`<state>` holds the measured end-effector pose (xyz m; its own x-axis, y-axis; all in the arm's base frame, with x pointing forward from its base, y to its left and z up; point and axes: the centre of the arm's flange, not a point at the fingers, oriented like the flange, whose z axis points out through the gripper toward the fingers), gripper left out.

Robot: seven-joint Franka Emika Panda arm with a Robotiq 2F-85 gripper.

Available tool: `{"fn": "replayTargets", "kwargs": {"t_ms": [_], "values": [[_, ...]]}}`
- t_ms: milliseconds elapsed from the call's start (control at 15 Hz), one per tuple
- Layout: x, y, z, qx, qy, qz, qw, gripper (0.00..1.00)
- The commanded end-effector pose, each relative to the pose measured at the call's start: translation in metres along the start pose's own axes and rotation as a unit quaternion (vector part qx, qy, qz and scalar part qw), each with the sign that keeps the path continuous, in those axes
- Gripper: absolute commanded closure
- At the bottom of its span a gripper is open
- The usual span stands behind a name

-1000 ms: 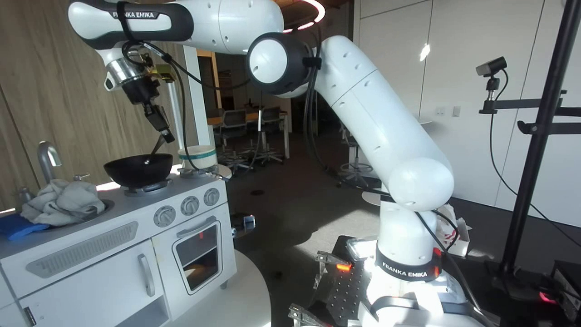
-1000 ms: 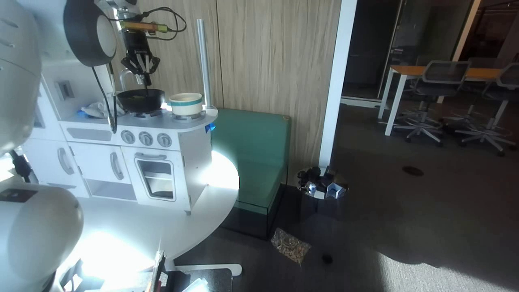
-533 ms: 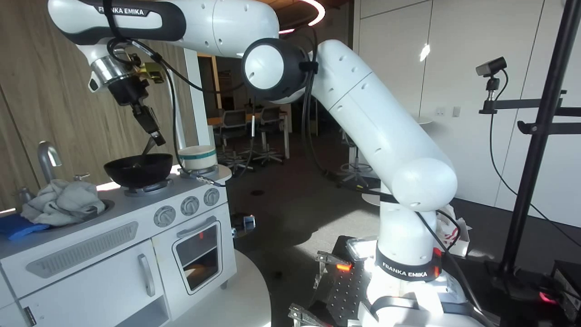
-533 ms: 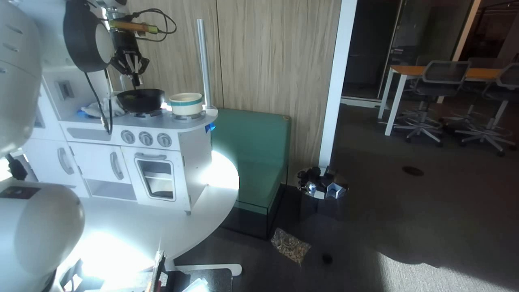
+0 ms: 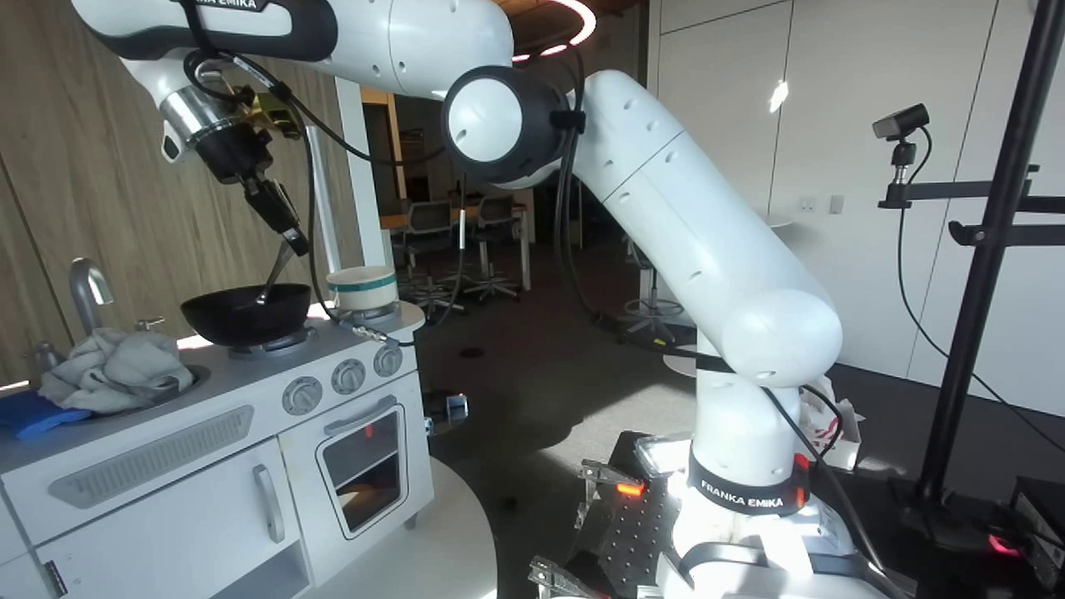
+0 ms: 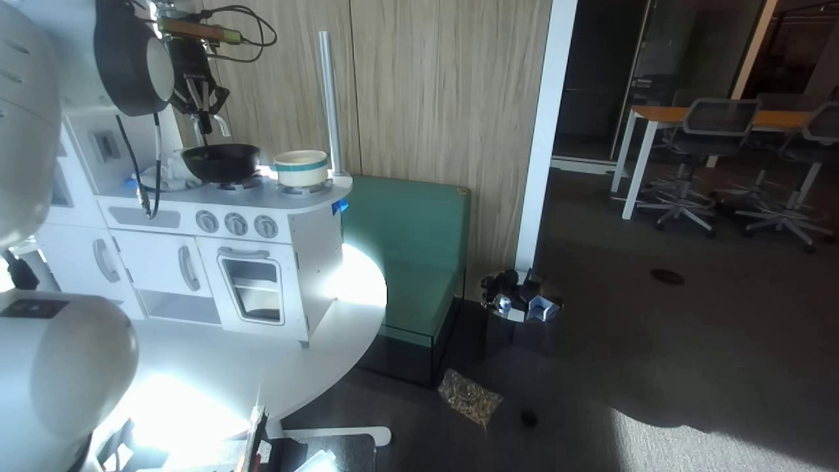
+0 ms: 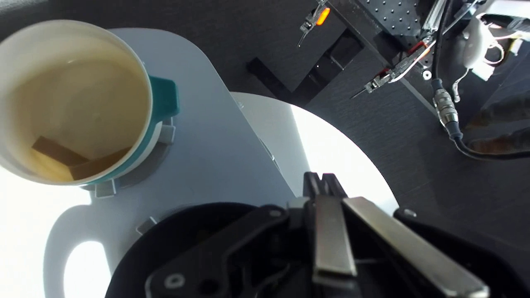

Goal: Pick the silver serving spoon from the sink and mix the contents of the black bowl

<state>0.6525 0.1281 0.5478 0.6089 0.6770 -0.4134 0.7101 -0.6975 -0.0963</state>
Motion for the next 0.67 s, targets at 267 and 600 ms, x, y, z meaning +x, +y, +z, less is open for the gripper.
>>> {"fn": "replayTargets", "kwargs": {"t_ms": [267,600], "values": [[-0.035,0.047,-0.018,0.003,-0.014,0.081,0.9966,0.99],[-0.042,0.065,-0.014,0.006,-0.029,0.100,0.9945,0.99]]}}
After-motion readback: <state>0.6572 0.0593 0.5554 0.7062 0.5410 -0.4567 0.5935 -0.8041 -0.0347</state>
